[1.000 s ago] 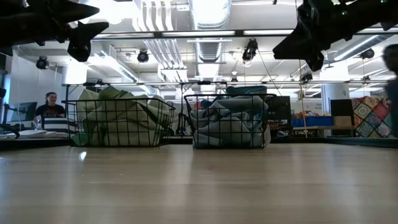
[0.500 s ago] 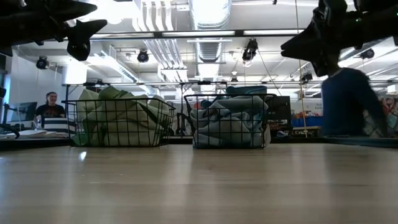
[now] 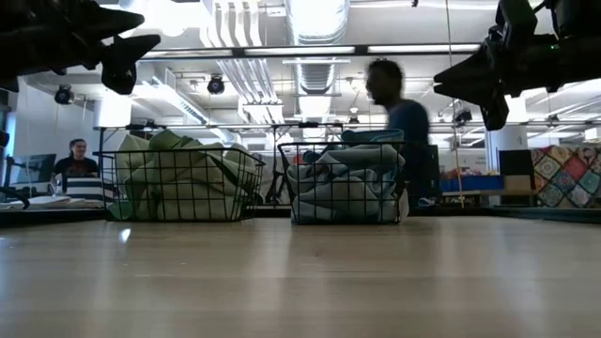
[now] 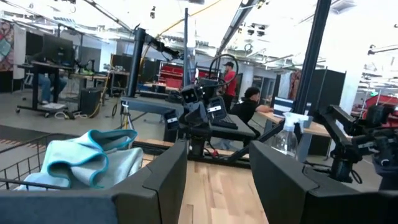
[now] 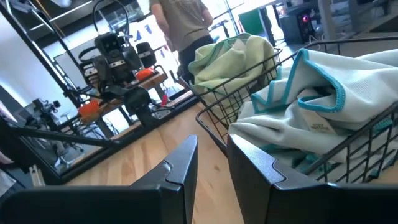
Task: Sort microfiber towel by color & place in baskets
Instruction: Return to Home Position
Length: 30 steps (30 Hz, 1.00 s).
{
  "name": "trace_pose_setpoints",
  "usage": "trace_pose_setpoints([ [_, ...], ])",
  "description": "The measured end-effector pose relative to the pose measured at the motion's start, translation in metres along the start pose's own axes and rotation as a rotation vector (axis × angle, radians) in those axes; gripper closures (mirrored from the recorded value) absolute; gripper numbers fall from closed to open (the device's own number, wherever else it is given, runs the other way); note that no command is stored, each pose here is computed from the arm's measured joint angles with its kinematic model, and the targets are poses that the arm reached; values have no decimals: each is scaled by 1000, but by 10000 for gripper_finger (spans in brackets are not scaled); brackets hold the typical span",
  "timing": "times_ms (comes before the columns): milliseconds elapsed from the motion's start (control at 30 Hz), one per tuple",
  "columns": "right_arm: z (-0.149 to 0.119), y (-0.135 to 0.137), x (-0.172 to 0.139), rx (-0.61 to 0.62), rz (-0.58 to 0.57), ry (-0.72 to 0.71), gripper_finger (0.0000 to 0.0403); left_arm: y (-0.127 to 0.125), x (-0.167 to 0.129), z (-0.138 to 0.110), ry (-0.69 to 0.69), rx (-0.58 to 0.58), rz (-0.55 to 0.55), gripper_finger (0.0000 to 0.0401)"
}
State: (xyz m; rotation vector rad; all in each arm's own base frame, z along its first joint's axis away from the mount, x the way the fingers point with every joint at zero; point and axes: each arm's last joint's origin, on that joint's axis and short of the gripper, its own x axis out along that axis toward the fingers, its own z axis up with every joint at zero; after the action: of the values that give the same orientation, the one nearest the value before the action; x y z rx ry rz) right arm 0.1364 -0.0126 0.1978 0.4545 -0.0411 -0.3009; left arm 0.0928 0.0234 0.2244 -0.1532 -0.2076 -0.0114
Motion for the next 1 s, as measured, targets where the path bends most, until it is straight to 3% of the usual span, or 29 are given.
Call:
trace_pose_setpoints([
  [200,-4,-3,-1,2,-5,3,321,2,-2,-11,-67,25,-15,242],
  [400,-11,-6,-3,9,-21,17,321,5,-4,-28,-74,-43,-19,242],
  [800,-22,-13,-4,7,-53,38,321,4,-5,-26,-83,-19,-21,242],
  [1000,-35,-21,-7,74,-83,70,321,5,-5,-31,-46,-27,-12,242],
])
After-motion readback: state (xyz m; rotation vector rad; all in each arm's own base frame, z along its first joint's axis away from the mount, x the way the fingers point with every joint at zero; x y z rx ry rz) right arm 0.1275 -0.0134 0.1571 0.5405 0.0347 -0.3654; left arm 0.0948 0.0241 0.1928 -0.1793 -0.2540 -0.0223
